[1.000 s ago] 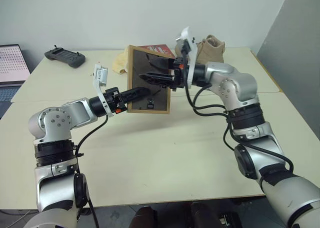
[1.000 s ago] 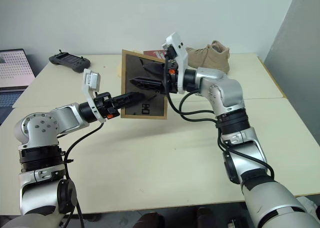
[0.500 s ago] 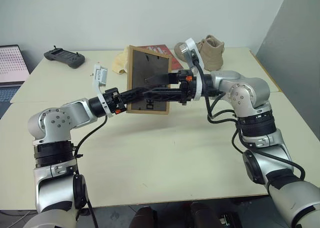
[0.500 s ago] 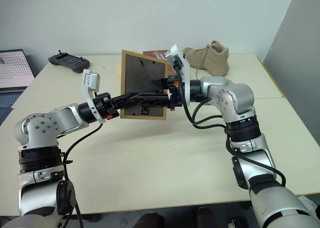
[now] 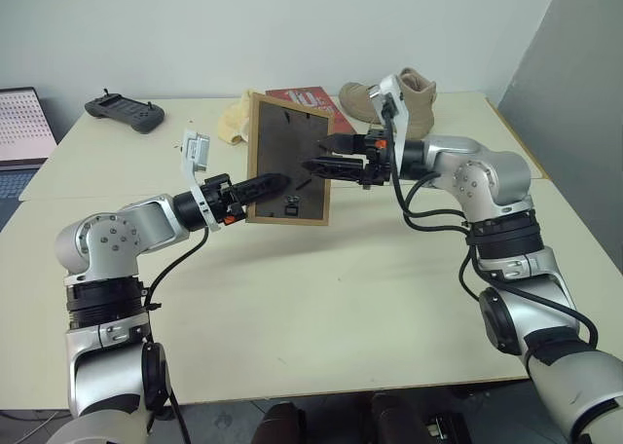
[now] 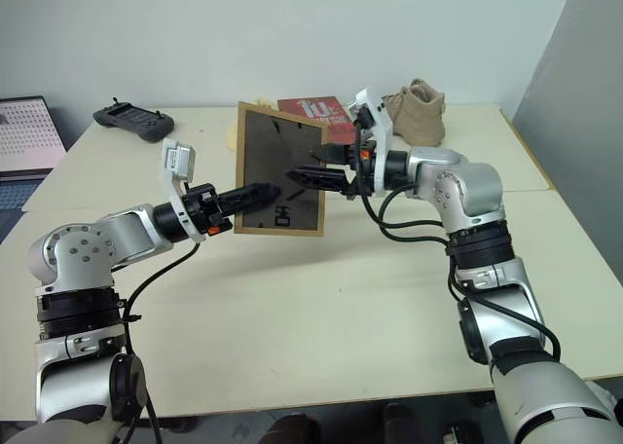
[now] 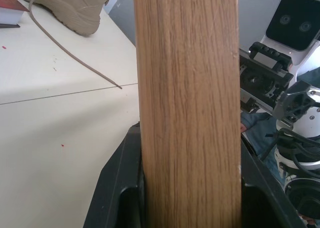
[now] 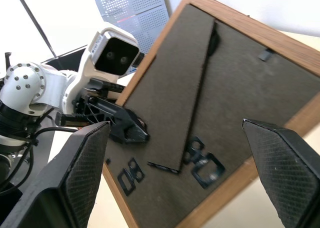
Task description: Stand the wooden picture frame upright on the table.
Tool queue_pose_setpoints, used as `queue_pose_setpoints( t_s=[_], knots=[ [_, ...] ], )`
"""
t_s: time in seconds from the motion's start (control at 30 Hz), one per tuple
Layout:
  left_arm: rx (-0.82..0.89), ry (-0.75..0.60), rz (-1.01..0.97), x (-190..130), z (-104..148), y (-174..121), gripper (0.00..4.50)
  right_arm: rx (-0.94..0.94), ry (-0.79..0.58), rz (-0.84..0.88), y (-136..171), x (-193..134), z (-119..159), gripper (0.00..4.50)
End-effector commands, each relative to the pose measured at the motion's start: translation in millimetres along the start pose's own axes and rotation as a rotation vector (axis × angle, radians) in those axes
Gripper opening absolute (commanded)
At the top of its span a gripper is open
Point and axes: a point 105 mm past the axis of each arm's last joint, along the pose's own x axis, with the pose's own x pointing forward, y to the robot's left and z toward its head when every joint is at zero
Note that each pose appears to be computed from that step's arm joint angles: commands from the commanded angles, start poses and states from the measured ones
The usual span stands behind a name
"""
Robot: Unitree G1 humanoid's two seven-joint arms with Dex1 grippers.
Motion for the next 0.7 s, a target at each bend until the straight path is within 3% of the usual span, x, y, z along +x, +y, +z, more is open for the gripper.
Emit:
queue_pose_setpoints(
  t_s=[0.03, 0.23, 0.5, 0.6, 0.7],
  knots=[
    [0.09, -0.038, -0.054, 0.9, 17.2, -17.7, 1.28, -0.22, 0.037, 0.005, 14.4, 18.2, 15.0, 4.47],
    [0.095, -0.037, -0.042, -3.8, 14.5, -17.1, 1.28, -0.108, -0.008, 0.116, 40.0, 22.1, 19.9, 4.47],
    [0.093, -0.04, -0.032, -7.2, 12.4, -15.6, 1.28, 0.119, -0.093, 0.271, 51.3, -1.8, 32.2, 4.47],
    [0.09, -0.04, -0.032, -6.1, 12.1, -15.3, 1.28, 0.116, -0.086, 0.277, 51.2, -5.2, 29.2, 4.47],
    [0.089, -0.038, -0.035, -4.5, 11.7, -15.6, 1.28, 0.091, -0.064, 0.147, 29.6, -6.7, 19.3, 4.47]
  ],
)
